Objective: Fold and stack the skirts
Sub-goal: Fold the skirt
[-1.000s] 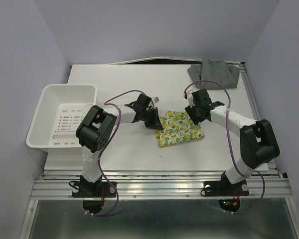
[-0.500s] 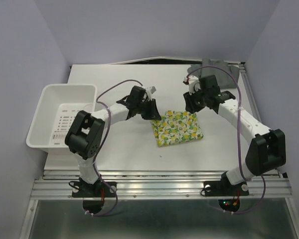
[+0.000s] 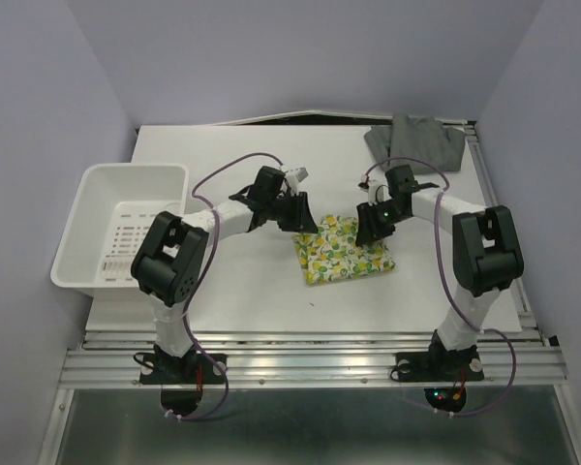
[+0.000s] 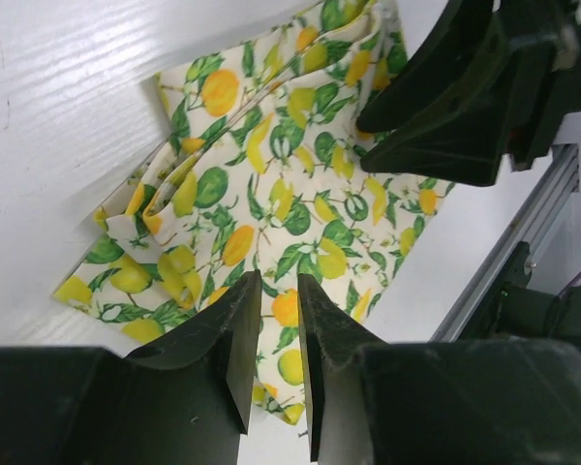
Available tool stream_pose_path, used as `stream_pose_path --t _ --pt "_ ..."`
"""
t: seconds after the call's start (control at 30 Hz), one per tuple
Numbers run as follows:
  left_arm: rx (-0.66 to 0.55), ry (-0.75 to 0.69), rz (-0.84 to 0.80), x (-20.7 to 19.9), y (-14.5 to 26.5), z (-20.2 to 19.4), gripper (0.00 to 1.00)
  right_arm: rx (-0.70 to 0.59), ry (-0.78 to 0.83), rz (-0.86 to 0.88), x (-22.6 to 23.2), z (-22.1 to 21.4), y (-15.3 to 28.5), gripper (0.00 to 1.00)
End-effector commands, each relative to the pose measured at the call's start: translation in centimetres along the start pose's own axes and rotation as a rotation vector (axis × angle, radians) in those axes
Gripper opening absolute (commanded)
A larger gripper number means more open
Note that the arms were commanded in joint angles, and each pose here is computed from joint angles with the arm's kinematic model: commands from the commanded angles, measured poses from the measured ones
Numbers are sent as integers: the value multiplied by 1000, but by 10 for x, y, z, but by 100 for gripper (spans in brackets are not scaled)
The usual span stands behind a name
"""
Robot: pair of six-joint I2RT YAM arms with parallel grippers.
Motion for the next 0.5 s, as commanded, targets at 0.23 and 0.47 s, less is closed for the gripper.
stream_pose_path --t 0.23,0.47 --pt "-83 -249 126 0 24 39 51 -237 -103 104 57 36 73 76" --pt "-151 -526 179 -60 28 38 51 -301 -328 -77 12 8 96 85"
Point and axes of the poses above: each gripper's point midway between its finger pads, its own y axis back along the fingers, its own x axis along the line the jaws close on, z = x × y, the point moved 4 cm from there along y, back along the fingers, and after that the axes turned 11 degrees about -y, right-handed, at the moved point
